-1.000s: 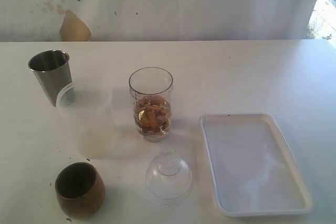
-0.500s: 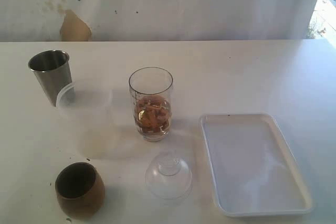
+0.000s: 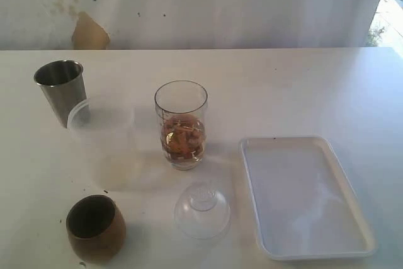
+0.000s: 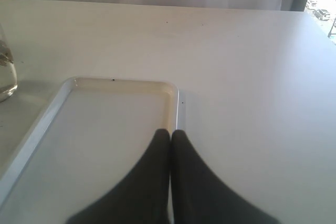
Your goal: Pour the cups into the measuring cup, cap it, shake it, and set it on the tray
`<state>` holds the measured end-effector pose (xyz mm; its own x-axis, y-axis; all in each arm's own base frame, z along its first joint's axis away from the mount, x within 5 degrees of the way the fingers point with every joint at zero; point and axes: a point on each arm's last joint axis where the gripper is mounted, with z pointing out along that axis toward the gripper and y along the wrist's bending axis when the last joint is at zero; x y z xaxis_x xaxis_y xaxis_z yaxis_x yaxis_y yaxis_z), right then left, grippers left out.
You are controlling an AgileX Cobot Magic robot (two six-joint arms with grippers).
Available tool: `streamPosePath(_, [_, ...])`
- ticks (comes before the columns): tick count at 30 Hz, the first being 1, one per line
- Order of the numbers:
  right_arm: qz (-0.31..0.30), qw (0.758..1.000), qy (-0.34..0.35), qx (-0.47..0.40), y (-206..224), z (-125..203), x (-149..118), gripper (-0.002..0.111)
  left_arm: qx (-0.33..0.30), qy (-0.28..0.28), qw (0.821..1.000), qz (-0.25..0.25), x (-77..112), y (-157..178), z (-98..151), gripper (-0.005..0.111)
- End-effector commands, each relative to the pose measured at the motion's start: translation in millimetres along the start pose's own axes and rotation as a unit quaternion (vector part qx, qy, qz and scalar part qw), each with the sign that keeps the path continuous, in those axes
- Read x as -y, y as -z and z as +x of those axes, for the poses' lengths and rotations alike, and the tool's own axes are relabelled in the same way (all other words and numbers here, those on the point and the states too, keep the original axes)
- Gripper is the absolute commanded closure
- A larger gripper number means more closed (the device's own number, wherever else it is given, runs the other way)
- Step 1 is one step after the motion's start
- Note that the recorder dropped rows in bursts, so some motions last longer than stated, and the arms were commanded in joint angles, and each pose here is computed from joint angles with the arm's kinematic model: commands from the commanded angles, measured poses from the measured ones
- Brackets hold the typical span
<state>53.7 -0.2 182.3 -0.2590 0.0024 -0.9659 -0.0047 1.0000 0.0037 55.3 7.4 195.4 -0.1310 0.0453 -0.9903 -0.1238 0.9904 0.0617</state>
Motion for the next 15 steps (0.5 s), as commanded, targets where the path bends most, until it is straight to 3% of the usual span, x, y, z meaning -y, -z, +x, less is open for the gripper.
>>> streamPosePath(1, [0.001,1.000,0.004,0.003,0.2,0.1,0.1,0.108,0.004,-0.001,1.000,0.002,0.3,-0.1,0.8,0.107])
streamPosePath(15, [0.000,0.999,0.008,0.037,0.5,-6.0,0.0,0.108,0.004,-0.001,1.000,0.002,0.3,-0.1,0.8,0.107])
